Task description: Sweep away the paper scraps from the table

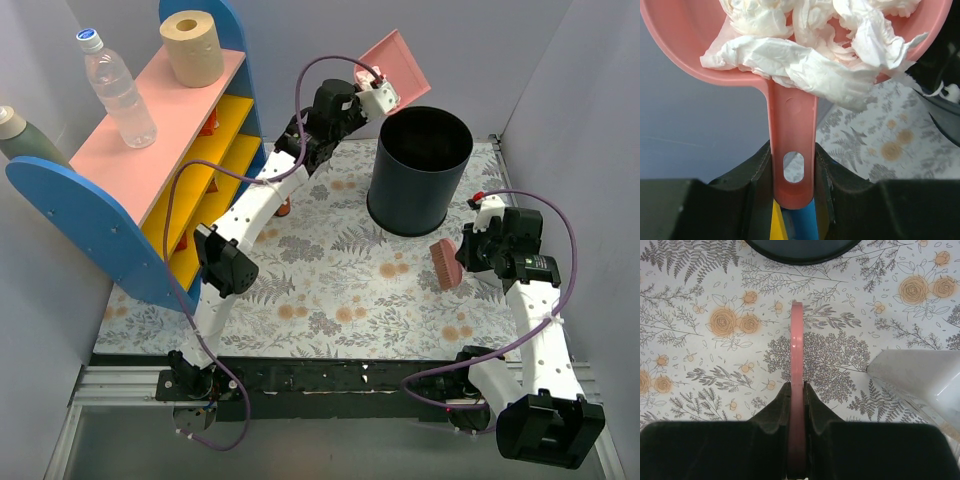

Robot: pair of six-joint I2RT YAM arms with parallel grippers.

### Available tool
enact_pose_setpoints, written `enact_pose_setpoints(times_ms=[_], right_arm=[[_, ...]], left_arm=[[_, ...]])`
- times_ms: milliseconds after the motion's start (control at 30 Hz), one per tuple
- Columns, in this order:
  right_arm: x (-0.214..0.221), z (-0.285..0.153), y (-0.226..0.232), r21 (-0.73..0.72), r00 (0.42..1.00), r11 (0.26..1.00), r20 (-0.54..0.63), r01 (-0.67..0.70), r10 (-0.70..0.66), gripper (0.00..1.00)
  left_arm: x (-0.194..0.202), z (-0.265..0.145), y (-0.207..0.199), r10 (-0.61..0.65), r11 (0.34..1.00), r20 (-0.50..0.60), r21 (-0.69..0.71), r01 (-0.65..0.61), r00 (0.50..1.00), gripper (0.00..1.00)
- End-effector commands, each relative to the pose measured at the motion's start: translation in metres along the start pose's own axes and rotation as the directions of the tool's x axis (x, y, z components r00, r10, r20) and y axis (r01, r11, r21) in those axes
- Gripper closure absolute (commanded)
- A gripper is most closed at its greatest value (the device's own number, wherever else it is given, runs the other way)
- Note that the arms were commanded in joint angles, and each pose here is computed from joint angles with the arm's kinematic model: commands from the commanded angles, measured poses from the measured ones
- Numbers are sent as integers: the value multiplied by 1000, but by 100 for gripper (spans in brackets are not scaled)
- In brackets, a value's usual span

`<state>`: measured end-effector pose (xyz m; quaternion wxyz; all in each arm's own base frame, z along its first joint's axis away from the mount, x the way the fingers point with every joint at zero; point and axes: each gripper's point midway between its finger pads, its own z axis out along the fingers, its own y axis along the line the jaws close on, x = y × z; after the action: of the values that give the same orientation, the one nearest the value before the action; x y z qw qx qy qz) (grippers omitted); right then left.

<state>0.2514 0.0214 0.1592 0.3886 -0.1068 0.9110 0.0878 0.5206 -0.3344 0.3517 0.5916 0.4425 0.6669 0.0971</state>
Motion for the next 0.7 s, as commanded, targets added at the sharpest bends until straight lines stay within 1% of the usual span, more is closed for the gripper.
enact_pose_setpoints(times_ms=[0,100,133,200,233,267,300,333,367,400,433,467,533,567,600,667], right_arm=[[-11,-4,3,-16,998,1000,62,-17,18,99],[-12,-5,3,-21,997,999,69,-26,27,99],[-12,-4,2,-20,997,999,69,-28,30,99],[-12,-4,3,-26,997,999,72,-31,33,99],[-12,-4,3,-29,997,999,70,-37,39,99],[-12,-4,4,-32,997,999,72,-38,40,99],[-12,-4,4,-33,997,999,71,-39,42,99],[-12,-3,4,-32,997,999,70,-37,39,99],[-12,-3,3,-32,997,999,68,-41,43,99],[-12,-4,4,-34,997,999,69,-39,41,99],[-11,-3,4,-35,997,999,67,-41,43,99],[-12,-3,4,-34,997,999,70,-38,41,99],[-11,-3,4,-35,997,999,68,-39,41,99],[-12,-3,4,-33,997,999,74,-37,39,99],[-12,-3,4,-33,996,999,74,-37,39,99],[-12,-3,4,-31,996,999,76,-36,38,99]], left_arm=[[-33,8,44,128,978,111,-177,-107,986,100],[-41,23,47,242,948,130,-245,-206,962,100],[-46,29,49,329,917,130,-280,-284,935,100],[-53,35,49,417,881,142,-305,-361,898,100],[-60,36,53,519,823,126,-339,-456,845,100],[-57,43,48,569,793,114,-339,-506,814,100],[-61,46,48,632,748,117,-350,-564,766,100],[-67,45,59,726,653,89,-398,-644,682,100],[-72,45,65,778,590,81,-434,-681,623,100],[-82,47,61,828,538,129,-463,-705,546,100],[-92,39,77,858,482,130,-535,-694,496,100],[-99,35,80,893,421,120,-564,-710,434,100],[-108,29,79,911,391,146,-596,-701,385,100],[-109,28,79,915,383,145,-600,-703,376,100],[-112,23,82,917,375,137,-617,-692,375,100],[-105,28,81,914,375,123,-616,-692,386,100]])
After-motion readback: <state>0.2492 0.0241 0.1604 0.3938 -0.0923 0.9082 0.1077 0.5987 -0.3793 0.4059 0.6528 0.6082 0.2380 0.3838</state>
